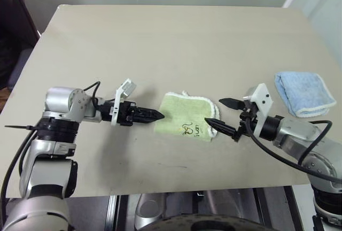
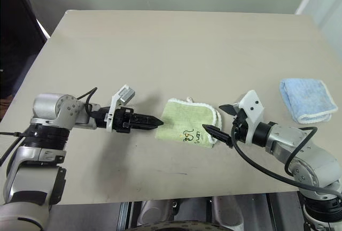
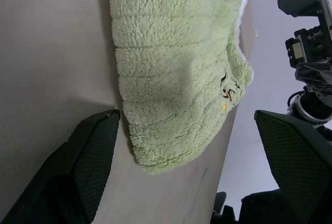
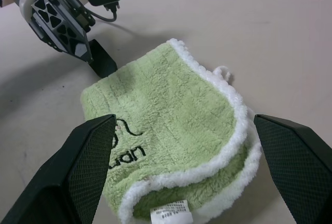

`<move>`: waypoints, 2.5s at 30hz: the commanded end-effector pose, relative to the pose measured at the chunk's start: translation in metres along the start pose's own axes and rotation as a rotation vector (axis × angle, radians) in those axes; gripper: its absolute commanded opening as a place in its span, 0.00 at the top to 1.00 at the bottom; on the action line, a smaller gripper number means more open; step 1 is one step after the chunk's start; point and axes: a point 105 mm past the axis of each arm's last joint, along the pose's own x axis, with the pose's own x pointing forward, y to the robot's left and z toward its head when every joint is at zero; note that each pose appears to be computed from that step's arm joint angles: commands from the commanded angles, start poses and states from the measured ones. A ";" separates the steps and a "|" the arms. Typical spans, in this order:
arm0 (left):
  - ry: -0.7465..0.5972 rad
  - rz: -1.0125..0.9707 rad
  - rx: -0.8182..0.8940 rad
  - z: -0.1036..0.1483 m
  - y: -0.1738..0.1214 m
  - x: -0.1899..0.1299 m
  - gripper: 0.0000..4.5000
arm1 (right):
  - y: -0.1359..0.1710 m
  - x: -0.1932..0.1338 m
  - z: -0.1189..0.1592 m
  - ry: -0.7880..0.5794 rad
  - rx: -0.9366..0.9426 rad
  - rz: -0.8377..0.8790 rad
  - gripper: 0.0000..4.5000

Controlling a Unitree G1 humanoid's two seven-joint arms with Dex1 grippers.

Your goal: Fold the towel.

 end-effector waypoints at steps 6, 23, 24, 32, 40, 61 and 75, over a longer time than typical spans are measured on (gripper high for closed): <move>0.072 -0.075 -0.031 -0.010 -0.007 0.039 0.00 | 0.002 -0.004 0.011 -0.025 -0.031 -0.011 0.00; 0.063 -0.180 0.029 0.007 -0.027 0.077 0.00 | 0.000 -0.007 0.013 -0.027 -0.025 -0.045 0.00; 0.055 -0.182 0.027 0.010 -0.028 0.078 0.00 | 0.000 -0.008 0.013 -0.028 -0.024 -0.046 0.00; 0.091 -0.192 0.048 0.009 -0.032 0.088 0.04 | -0.001 -0.008 0.013 -0.026 -0.018 -0.050 0.00; 0.042 -0.207 0.045 0.018 -0.035 0.100 0.60 | 0.008 -0.012 0.024 -0.067 -0.040 -0.029 0.00; -0.180 -0.206 0.159 0.057 -0.055 0.049 0.99 | 0.009 -0.022 0.021 -0.030 -0.039 0.005 0.00; -0.894 0.190 0.159 0.136 -0.021 -0.109 0.99 | 0.008 -0.011 0.015 -0.033 -0.036 0.060 0.00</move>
